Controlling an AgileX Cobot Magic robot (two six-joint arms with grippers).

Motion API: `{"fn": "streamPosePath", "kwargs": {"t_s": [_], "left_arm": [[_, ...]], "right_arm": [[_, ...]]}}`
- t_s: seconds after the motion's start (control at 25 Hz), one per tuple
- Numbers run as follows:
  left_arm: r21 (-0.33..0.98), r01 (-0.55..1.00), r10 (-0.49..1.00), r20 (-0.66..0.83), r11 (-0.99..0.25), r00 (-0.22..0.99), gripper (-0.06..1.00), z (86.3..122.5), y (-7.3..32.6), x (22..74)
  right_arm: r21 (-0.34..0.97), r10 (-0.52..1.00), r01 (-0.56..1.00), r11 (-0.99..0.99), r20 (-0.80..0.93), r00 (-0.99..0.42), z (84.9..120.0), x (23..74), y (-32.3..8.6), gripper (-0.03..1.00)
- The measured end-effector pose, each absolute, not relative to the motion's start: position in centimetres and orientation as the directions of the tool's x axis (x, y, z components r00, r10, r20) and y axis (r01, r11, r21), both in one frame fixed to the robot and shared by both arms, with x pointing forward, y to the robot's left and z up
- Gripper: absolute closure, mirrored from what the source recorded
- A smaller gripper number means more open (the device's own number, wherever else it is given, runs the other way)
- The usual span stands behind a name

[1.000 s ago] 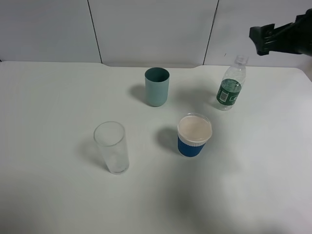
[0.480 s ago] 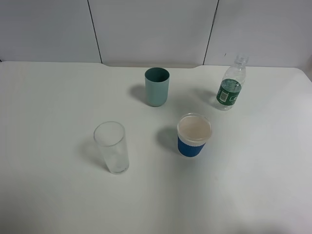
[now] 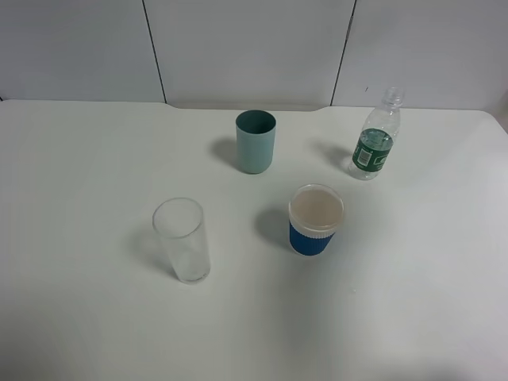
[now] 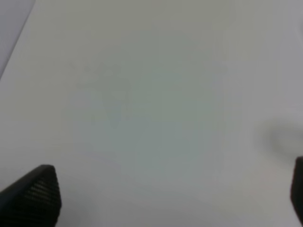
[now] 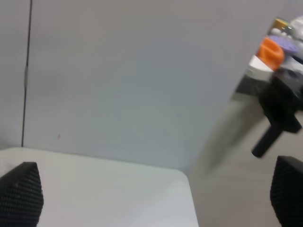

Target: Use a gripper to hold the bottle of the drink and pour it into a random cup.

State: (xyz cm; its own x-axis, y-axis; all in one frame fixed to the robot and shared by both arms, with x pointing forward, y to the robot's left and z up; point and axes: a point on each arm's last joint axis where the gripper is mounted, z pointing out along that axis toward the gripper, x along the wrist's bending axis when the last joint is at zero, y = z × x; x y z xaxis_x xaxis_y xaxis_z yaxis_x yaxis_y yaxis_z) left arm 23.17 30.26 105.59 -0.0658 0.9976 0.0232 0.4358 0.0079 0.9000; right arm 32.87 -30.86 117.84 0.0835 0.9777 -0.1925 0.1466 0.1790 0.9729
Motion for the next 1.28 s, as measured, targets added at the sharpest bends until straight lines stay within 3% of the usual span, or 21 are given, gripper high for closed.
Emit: {"fn": "streamPosePath", "kwargs": {"t_s": [0.64,0.88,1.28], "left_arm": [[0.9,0.436,0.998,0.023,0.008,-0.066,-0.04,105.6,30.3,23.2],[0.9,0.436,0.998,0.023,0.008,-0.066,-0.04,105.6,30.3,23.2],[0.9,0.436,0.998,0.022,0.009,-0.065,-0.04,105.6,30.2,23.2]], "right_arm": [[0.978,0.977,0.161,0.133,-0.157,0.142,115.0,22.3,-31.3,0.01],[0.982,0.993,0.174,0.076,-0.091,0.08,110.9,21.7,-30.7,0.01],[0.937,1.0,0.349,0.014,-0.019,0.011,106.4,23.6,-30.0,0.01]]}}
